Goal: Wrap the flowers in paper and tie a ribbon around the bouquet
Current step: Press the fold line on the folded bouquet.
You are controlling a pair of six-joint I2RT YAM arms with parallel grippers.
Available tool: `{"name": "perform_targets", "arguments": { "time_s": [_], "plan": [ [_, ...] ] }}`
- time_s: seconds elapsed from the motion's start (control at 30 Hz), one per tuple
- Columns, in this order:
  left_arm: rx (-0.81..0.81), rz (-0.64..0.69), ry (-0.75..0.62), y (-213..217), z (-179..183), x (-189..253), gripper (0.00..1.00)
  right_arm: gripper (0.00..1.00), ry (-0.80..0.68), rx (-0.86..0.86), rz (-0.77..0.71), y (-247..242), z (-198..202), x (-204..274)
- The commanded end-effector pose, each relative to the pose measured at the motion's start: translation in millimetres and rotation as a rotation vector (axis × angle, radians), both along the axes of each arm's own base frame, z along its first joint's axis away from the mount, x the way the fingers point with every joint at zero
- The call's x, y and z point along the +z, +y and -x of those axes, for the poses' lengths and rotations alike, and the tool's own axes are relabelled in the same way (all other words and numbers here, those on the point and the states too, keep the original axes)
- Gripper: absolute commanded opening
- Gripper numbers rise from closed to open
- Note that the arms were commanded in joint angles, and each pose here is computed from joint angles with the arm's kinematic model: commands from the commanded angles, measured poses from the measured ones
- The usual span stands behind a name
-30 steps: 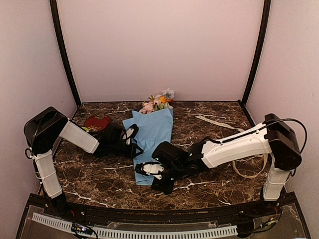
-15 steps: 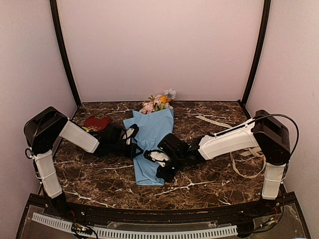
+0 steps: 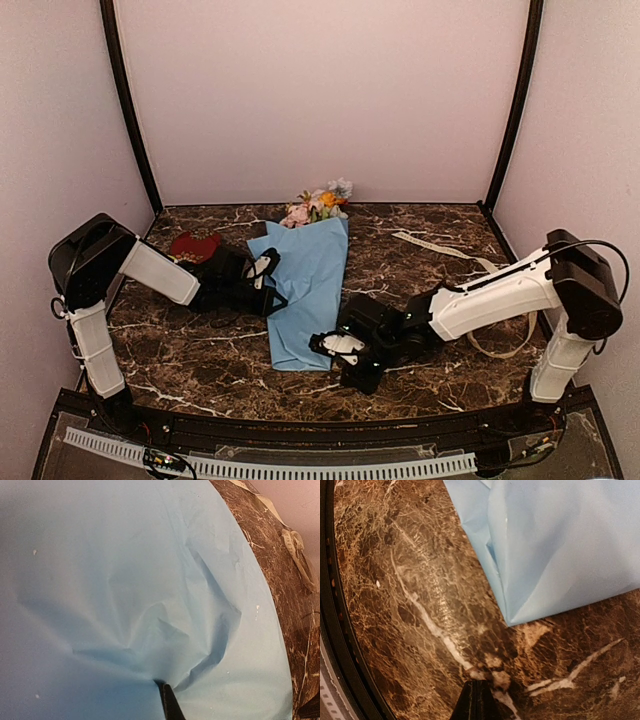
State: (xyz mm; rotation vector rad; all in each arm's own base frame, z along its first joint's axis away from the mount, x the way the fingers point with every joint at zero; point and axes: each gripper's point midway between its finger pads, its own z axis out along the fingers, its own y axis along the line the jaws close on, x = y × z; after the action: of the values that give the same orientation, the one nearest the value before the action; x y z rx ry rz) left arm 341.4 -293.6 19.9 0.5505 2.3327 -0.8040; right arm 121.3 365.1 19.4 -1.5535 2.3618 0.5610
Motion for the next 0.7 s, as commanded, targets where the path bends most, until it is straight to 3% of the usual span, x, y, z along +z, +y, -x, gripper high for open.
{"name": "perform_targets", "arguments": {
  "time_s": [0.0, 0.17, 0.33, 0.67],
  "plan": [
    [0.046, -0.129, 0.096, 27, 9, -37, 0.00, 0.00, -0.051, -0.015, -0.028, 3, -20, 31],
    [0.045, -0.127, 0.104, 27, 11, -38, 0.00, 0.00, -0.126, -0.062, -0.133, 49, -56, 62],
    [0.046, -0.127, 0.107, 28, 11, -37, 0.00, 0.00, -0.120, -0.069, -0.100, 81, -71, 38],
    [0.041, -0.138, 0.094, 28, 10, -35, 0.00, 0.00, -0.100, 0.089, 0.045, 99, -24, -21]
  ]
}}
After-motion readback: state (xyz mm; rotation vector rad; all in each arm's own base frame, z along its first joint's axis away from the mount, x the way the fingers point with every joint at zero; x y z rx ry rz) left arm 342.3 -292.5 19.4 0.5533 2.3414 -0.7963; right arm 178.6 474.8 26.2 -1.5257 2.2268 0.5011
